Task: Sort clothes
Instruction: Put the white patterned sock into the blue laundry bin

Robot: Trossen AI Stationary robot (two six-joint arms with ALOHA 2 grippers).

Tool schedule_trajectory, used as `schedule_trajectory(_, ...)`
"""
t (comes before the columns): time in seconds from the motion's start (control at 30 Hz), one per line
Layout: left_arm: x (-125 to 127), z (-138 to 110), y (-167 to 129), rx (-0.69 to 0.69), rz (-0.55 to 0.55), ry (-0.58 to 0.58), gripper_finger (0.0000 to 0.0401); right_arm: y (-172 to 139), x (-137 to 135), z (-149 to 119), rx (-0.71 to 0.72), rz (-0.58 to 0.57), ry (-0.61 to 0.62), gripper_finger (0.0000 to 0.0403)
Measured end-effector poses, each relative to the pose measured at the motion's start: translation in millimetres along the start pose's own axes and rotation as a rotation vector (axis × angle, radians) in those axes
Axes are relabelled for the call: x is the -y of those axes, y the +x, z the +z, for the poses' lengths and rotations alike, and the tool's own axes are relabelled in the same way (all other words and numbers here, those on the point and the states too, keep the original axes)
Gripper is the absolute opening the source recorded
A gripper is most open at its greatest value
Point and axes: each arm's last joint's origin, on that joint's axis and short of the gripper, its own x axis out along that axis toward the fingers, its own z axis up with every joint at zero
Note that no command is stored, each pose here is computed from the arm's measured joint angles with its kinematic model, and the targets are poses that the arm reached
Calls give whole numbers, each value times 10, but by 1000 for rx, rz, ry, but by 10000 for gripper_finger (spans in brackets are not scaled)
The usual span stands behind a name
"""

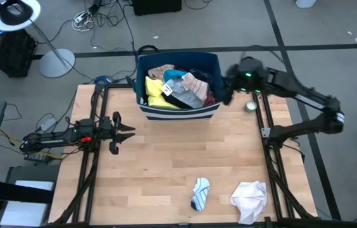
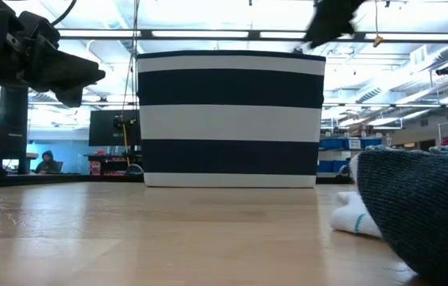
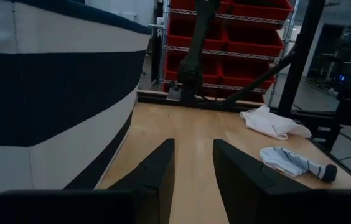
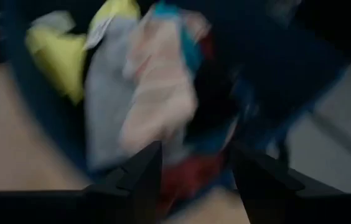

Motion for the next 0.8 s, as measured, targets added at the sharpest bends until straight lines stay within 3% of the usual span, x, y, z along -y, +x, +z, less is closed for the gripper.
schedule_trajectory(0.17, 0, 1, 0, 1, 0, 0, 115, -471, -112, -293, -156, 168, 106, 188)
schedule_trajectory(0.3, -1, 2, 0, 2, 1, 0, 115, -593, -376, -580, -218, 283, 40, 181)
schedule_trajectory(0.6, -1, 1, 0, 2, 3, 0, 115, -225, -1143, -1384, -278, 465, -186, 171)
schedule_trajectory(0.8, -1, 1, 0, 1, 3, 0, 115, 136, -1459, -1799, -285, 509, -300, 171)
